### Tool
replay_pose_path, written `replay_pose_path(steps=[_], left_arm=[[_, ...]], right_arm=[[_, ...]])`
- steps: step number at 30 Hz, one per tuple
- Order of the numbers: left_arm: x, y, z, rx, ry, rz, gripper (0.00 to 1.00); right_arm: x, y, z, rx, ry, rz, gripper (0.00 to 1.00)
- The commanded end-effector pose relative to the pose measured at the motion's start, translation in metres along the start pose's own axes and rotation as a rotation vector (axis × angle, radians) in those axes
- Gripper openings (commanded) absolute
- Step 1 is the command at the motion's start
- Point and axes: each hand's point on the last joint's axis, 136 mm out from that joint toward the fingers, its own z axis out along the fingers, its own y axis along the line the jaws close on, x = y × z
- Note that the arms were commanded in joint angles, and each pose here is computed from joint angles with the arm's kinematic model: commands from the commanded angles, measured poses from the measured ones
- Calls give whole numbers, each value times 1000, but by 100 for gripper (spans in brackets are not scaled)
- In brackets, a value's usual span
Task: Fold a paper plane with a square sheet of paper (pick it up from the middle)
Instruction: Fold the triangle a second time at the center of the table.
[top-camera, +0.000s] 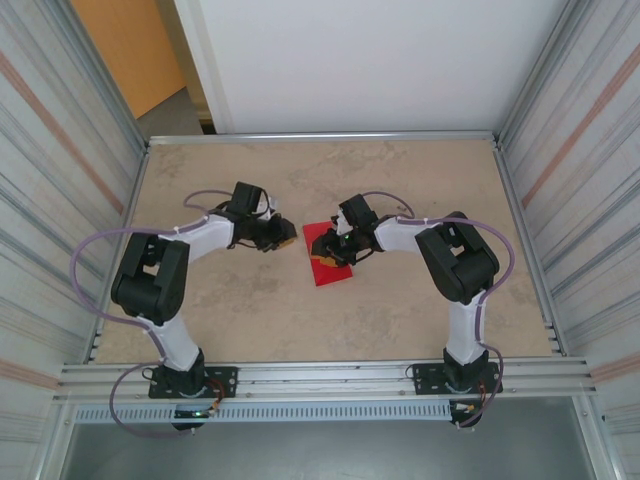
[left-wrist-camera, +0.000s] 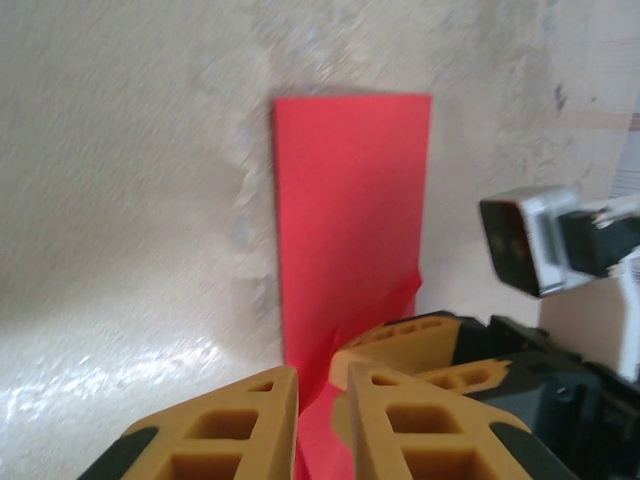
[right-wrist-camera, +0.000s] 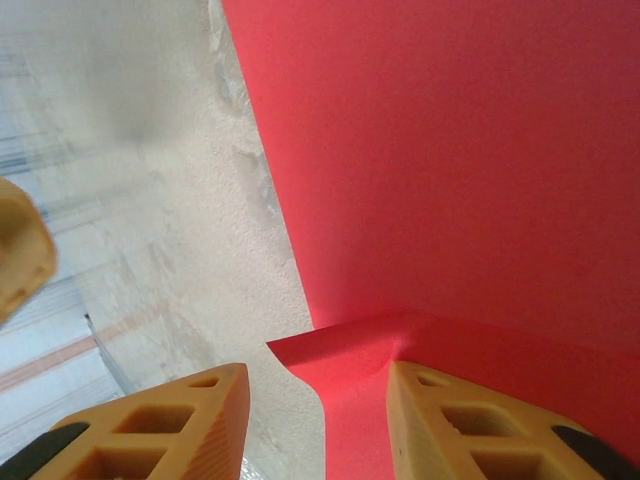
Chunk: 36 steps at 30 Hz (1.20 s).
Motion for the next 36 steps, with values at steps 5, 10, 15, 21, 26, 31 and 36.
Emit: replay_pose_path(steps=[5, 10, 15, 21, 26, 31, 36], left_arm=[[25, -24, 2, 86, 27, 37, 15], [44, -29, 18, 92, 82, 64, 9], [50, -28, 33, 75, 115, 71, 6], [47, -20, 45, 21, 126, 76, 4], [43, -10, 53, -23, 128, 70, 3], [43, 2, 59, -71, 139, 57, 3], [48, 14, 63, -114, 162, 42, 2]], right_arm=[[15, -53, 14, 195, 54, 74, 22], [19, -64, 16, 259, 66, 86, 9], [21, -70, 16, 303, 70, 86, 4], [21, -70, 16, 304, 69, 81, 0], [21, -66, 16, 285, 65, 72, 0], [17, -53, 13, 243, 50, 50, 0], [11, -34, 6, 188, 27, 15, 0]])
